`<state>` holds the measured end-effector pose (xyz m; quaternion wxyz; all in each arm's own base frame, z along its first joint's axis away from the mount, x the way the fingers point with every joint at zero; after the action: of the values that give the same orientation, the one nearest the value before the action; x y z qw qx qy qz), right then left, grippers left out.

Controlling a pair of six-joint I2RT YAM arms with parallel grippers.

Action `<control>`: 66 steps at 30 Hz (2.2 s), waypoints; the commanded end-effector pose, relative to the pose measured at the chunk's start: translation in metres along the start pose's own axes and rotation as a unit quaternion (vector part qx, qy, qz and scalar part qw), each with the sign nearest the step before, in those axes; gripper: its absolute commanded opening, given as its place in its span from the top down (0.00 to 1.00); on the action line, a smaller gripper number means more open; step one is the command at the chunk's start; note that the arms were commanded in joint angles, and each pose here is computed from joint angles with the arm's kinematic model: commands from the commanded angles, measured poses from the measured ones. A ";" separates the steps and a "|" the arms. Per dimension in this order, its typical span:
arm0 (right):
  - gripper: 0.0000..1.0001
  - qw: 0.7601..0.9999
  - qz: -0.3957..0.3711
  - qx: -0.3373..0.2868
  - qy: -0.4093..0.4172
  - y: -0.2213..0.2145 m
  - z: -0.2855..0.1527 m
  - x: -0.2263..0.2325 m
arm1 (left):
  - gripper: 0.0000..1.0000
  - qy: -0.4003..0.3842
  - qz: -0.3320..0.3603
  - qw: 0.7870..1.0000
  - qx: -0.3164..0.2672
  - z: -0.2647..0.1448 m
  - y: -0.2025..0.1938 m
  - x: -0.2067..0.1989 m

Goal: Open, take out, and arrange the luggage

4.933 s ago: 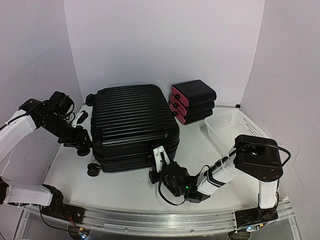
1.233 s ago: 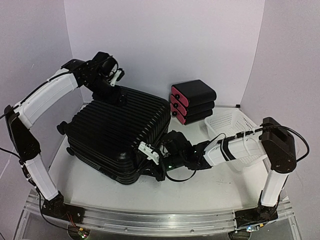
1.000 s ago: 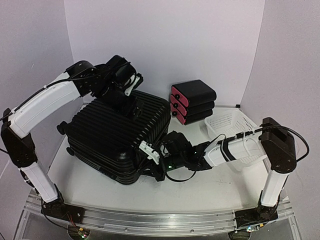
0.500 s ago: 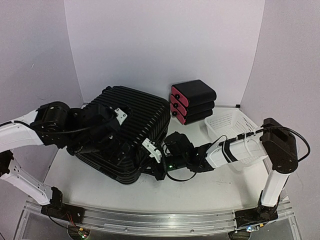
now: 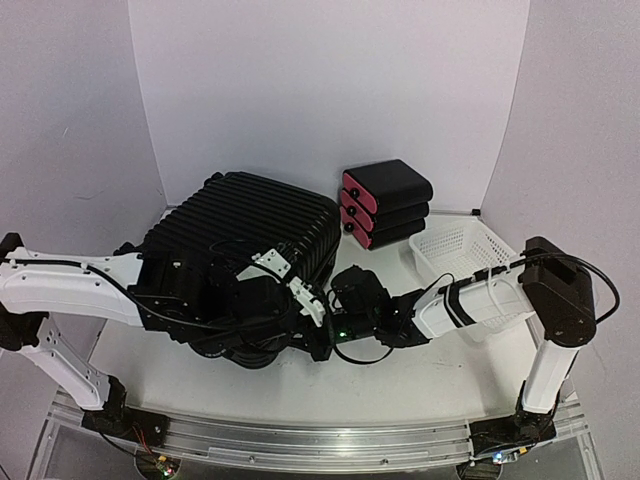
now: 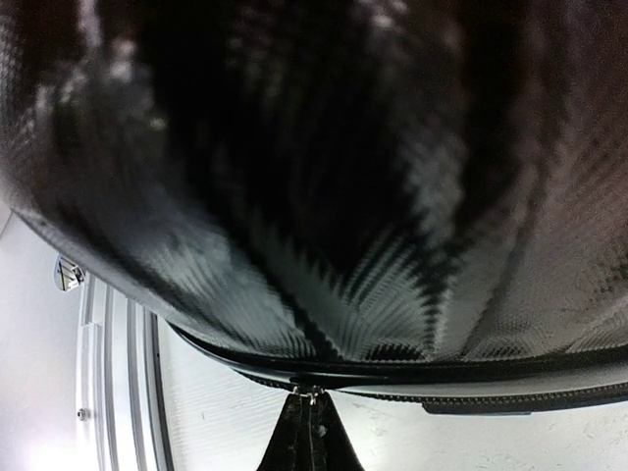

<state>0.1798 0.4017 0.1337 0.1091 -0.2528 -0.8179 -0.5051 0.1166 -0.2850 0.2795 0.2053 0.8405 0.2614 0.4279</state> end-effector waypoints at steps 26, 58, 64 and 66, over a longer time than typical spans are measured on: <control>1.00 0.978 -0.206 0.011 0.014 0.045 -0.034 -0.058 | 0.01 -0.004 -0.142 0.986 0.088 -0.003 -0.053 0.030; 1.00 0.990 -0.084 -0.114 0.017 0.077 0.001 0.006 | 0.01 0.025 -0.138 0.980 0.141 0.050 -0.039 0.024; 1.00 0.981 -0.163 -0.077 -0.072 0.057 -0.004 -0.022 | 0.01 0.062 -0.140 0.969 0.196 0.051 -0.069 0.027; 1.00 0.976 -0.195 -0.047 -0.088 0.049 -0.006 -0.035 | 0.01 0.067 -0.145 0.966 0.203 0.051 -0.074 0.028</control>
<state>0.2084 0.4160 0.1402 0.0274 -0.1803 -0.8346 -0.5198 0.1600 -0.2570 0.2464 0.1673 0.7930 0.4436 0.3826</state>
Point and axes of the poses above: each gripper's point midway between its finger pads, its own z axis out along the fingers, its own x axis along the line the jaws close on, y = z × x, the point moved 7 cm from there along -z, back along the fingers, and after that the axes turned 10 degrees about z, right-handed, at the moved point
